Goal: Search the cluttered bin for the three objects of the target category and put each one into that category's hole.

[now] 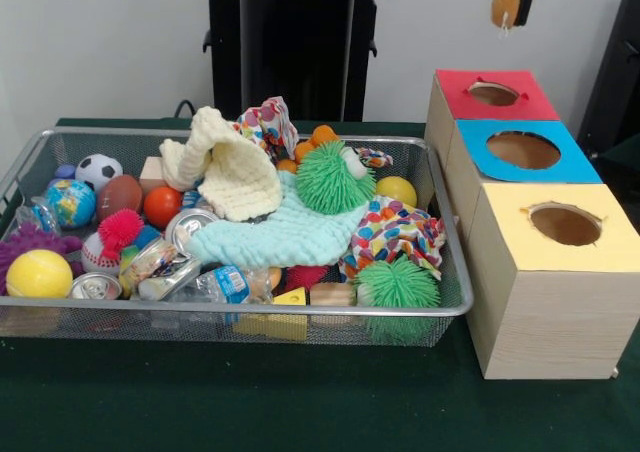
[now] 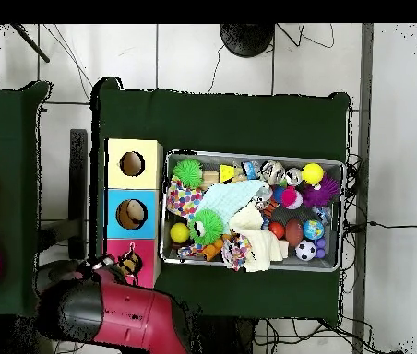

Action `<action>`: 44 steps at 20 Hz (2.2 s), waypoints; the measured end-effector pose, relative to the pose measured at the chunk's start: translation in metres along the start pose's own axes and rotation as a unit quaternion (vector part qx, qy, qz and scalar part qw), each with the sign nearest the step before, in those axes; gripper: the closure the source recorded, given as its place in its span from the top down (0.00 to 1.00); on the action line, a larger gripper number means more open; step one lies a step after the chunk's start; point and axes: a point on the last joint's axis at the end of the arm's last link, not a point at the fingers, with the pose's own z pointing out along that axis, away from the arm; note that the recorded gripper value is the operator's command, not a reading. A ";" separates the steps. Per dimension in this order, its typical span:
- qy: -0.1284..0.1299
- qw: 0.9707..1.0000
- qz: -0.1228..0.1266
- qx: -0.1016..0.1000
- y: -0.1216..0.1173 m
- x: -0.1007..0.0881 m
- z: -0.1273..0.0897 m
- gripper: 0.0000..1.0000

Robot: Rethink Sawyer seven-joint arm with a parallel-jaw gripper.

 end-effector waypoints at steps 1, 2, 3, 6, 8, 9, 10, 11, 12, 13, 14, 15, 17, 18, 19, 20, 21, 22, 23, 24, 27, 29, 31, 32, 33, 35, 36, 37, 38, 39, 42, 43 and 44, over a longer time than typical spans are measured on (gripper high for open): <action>-0.004 1.000 0.004 -0.005 0.001 -0.006 0.001 0.00; -0.010 1.000 0.007 -0.010 0.002 -0.011 0.003 0.00; -0.015 1.000 0.010 -0.015 0.003 -0.016 0.005 0.00; -0.041 0.998 0.019 -0.038 0.009 -0.035 0.018 0.00; -0.056 0.997 0.024 -0.050 0.012 -0.045 0.029 0.00; -0.062 0.996 0.026 -0.056 0.013 -0.049 0.034 0.00; -0.067 0.996 0.029 -0.060 0.014 -0.054 0.040 0.00; -0.073 0.995 0.031 -0.065 0.015 -0.059 0.047 0.00; -0.080 0.994 0.034 -0.070 0.016 -0.064 0.055 0.00; -0.084 0.993 0.035 -0.073 0.016 -0.066 0.061 0.00; -0.086 0.993 0.036 -0.074 0.016 -0.068 0.065 0.00; -0.088 0.993 0.036 -0.075 0.015 -0.069 0.074 0.00; -0.086 0.993 0.034 -0.074 0.012 -0.066 0.087 0.00; -0.083 0.993 0.033 -0.073 0.011 -0.063 0.092 0.00; -0.081 0.993 0.033 -0.073 0.010 -0.062 0.095 0.00; -0.080 0.993 0.034 -0.075 0.010 -0.060 0.098 0.00; -0.080 0.993 0.035 -0.078 0.010 -0.061 0.098 0.00; -0.081 0.993 0.036 -0.080 0.009 -0.062 0.098 0.00; -0.081 0.993 0.037 -0.083 0.008 -0.064 0.098 0.00; -0.081 0.992 0.037 -0.084 0.008 -0.064 0.098 0.00; -0.079 0.992 0.035 -0.089 0.007 -0.064 0.099 0.00; -0.078 0.992 0.035 -0.089 0.006 -0.065 0.099 0.00; -0.078 0.992 0.035 -0.090 0.006 -0.065 0.098 0.00; -0.078 0.992 0.035 -0.090 0.006 -0.065 0.098 0.00; -0.077 0.992 0.035 -0.090 0.006 -0.064 0.097 0.00; -0.074 0.993 0.035 -0.088 0.006 -0.063 0.095 0.00; -0.071 0.993 0.034 -0.087 0.006 -0.061 0.093 0.00; -0.068 0.993 0.033 -0.086 0.005 -0.059 0.091 0.00; -0.065 0.994 0.032 -0.084 0.005 -0.058 0.090 0.00; -0.053 0.995 0.028 -0.078 0.005 -0.051 0.083 0.00; -0.029 0.997 0.020 -0.064 0.003 -0.038 0.071 0.00; -0.021 0.998 0.017 -0.059 0.003 -0.033 0.067 0.00; -0.017 0.998 0.015 -0.056 0.002 -0.031 0.065 0.00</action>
